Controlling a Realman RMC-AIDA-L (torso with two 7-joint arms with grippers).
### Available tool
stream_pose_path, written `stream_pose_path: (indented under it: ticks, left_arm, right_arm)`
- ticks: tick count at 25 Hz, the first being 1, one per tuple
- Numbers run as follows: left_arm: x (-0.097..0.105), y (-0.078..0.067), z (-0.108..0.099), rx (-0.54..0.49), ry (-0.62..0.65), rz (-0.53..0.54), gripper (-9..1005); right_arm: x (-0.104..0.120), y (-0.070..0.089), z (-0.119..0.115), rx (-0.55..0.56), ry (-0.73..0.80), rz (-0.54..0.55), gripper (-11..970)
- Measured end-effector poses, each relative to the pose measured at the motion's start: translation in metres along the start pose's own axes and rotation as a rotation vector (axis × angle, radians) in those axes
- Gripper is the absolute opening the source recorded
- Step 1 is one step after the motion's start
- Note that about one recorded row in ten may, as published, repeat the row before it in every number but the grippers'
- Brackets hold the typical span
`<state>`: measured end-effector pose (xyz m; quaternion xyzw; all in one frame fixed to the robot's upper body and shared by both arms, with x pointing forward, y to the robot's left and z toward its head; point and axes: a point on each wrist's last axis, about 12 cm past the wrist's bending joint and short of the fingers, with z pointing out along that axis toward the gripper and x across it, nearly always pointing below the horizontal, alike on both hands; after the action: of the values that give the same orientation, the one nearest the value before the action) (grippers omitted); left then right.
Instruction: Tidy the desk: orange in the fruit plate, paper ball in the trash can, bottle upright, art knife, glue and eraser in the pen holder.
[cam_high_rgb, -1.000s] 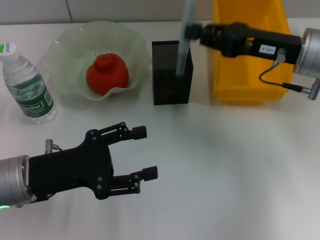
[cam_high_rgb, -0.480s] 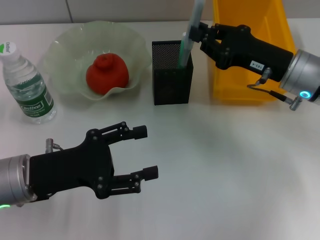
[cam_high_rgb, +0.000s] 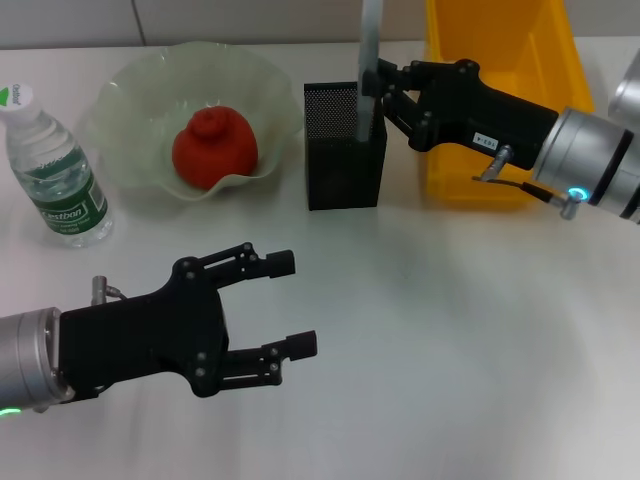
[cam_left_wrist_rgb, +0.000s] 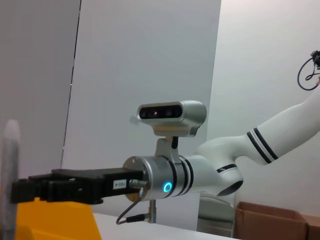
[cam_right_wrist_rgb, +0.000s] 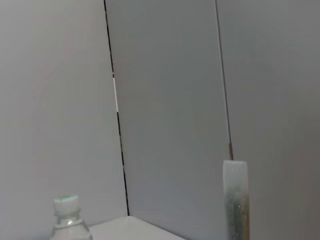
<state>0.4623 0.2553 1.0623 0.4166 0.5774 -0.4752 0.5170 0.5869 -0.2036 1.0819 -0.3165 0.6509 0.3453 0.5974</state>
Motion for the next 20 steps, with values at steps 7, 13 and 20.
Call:
stream_pose_path:
  ticks: [7, 13, 20]
  left_arm:
    - [-0.002, 0.002, 0.002, 0.005, 0.000, 0.004, 802]
    - [-0.003, 0.003, 0.003, 0.009, 0.000, 0.006, 802]
    - [-0.003, 0.003, 0.003, 0.009, -0.001, 0.007, 802]
  right_arm:
    - [0.002, -0.002, 0.003, 0.017, 0.024, -0.005, 124]
    - [0.003, -0.002, 0.002, 0.015, 0.029, -0.018, 153]
    - [-0.005, 0.002, -0.009, 0.007, -0.091, 0.009, 204]
